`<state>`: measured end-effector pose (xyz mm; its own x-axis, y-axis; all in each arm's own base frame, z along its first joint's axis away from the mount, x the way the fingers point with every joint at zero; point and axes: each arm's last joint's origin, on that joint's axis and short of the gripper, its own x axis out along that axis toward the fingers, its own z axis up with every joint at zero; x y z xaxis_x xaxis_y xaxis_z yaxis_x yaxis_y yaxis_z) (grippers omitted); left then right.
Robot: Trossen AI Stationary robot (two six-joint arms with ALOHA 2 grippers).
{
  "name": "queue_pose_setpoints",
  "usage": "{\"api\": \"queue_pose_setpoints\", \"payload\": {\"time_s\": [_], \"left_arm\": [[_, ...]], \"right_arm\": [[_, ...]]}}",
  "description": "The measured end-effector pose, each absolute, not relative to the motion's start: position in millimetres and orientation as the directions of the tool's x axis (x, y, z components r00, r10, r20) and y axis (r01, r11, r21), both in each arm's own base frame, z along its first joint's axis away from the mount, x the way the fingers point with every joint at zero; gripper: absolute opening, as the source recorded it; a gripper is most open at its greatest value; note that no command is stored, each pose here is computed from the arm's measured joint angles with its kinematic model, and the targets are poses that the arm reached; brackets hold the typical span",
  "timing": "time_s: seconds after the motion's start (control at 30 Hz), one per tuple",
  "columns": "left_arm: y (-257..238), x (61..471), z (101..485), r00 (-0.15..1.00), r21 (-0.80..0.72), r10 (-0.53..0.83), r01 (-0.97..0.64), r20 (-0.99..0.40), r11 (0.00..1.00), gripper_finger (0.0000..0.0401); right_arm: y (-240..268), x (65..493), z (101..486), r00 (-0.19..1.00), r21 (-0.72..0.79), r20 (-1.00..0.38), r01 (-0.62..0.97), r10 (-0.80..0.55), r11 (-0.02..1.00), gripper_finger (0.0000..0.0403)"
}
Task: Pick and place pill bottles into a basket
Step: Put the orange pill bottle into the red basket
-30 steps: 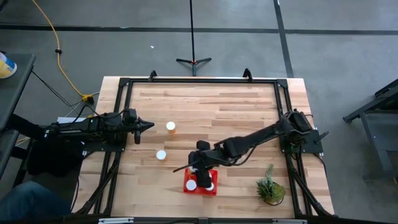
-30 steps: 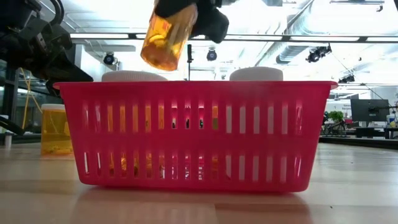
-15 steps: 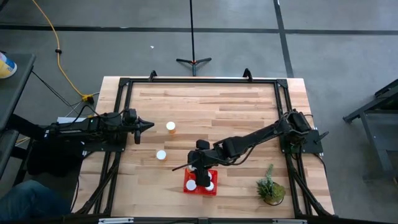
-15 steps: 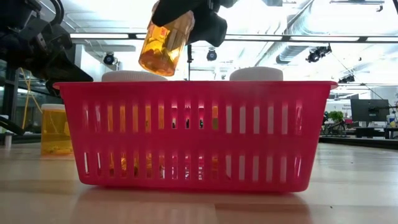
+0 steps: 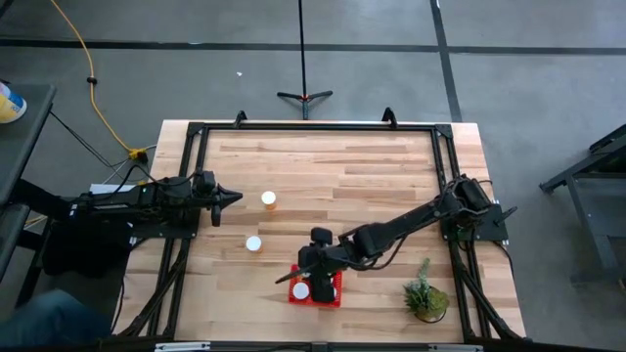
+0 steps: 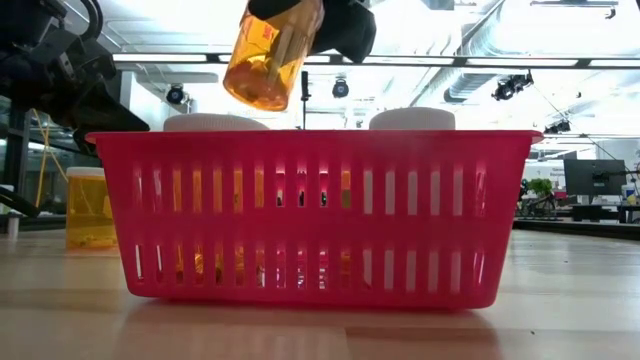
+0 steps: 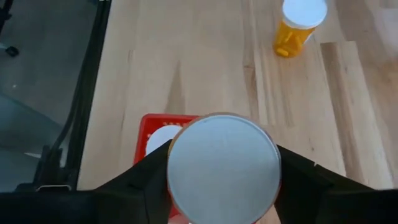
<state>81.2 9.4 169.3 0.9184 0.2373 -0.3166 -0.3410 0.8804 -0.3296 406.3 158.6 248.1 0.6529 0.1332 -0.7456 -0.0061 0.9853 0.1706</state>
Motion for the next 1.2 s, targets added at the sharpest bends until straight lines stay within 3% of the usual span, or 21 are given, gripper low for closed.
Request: {"api": "queue_pose_setpoints", "payload": {"time_s": [0.2, 0.4, 0.57, 0.7, 0.93, 1.07, 1.2], "left_arm": [[9.3, 81.2, 169.3, 0.919, -0.326, 0.235, -0.338, -0.317, 0.883, 0.0023], [9.3, 81.2, 169.5, 0.919, -0.326, 0.234, -0.337, -0.316, 0.883, 0.0055], [9.3, 81.2, 169.3, 0.919, -0.326, 0.234, -0.337, -0.317, 0.883, 0.0023], [9.3, 81.2, 169.4, 0.919, -0.326, 0.234, -0.337, -0.316, 0.883, 0.0023], [9.2, 81.2, 169.3, 0.920, -0.326, 0.232, -0.336, -0.317, 0.884, 0.0060], [9.2, 81.2, 169.3, 0.920, -0.326, 0.232, -0.336, -0.317, 0.884, 0.0036], [9.2, 81.2, 169.3, 0.920, -0.326, 0.233, -0.336, -0.317, 0.884, 0.0023]], "right_arm": [[160.2, 409.4, 234.9, 0.619, 0.171, -0.773, -0.006, 0.138, 0.985, 0.0206], [161.5, 410.5, 224.5, 0.587, 0.179, -0.798, 0.013, 0.138, 0.984, 0.0194], [160.2, 409.9, 223.8, 0.583, 0.161, -0.804, 0.027, 0.115, 0.987, 0.0221], [161.2, 412.0, 218.2, 0.576, 0.162, -0.809, 0.024, 0.118, 0.987, 0.0211], [160.4, 415.4, 213.3, 0.574, 0.175, -0.808, 0.017, 0.134, 0.984, 0.0197], [160.4, 416.8, 208.1, 0.565, 0.168, -0.815, 0.020, 0.128, 0.986, 0.0225], [160.0, 417.4, 201.4, 0.543, 0.158, -0.831, 0.018, 0.123, 0.987, 0.0225]]}}
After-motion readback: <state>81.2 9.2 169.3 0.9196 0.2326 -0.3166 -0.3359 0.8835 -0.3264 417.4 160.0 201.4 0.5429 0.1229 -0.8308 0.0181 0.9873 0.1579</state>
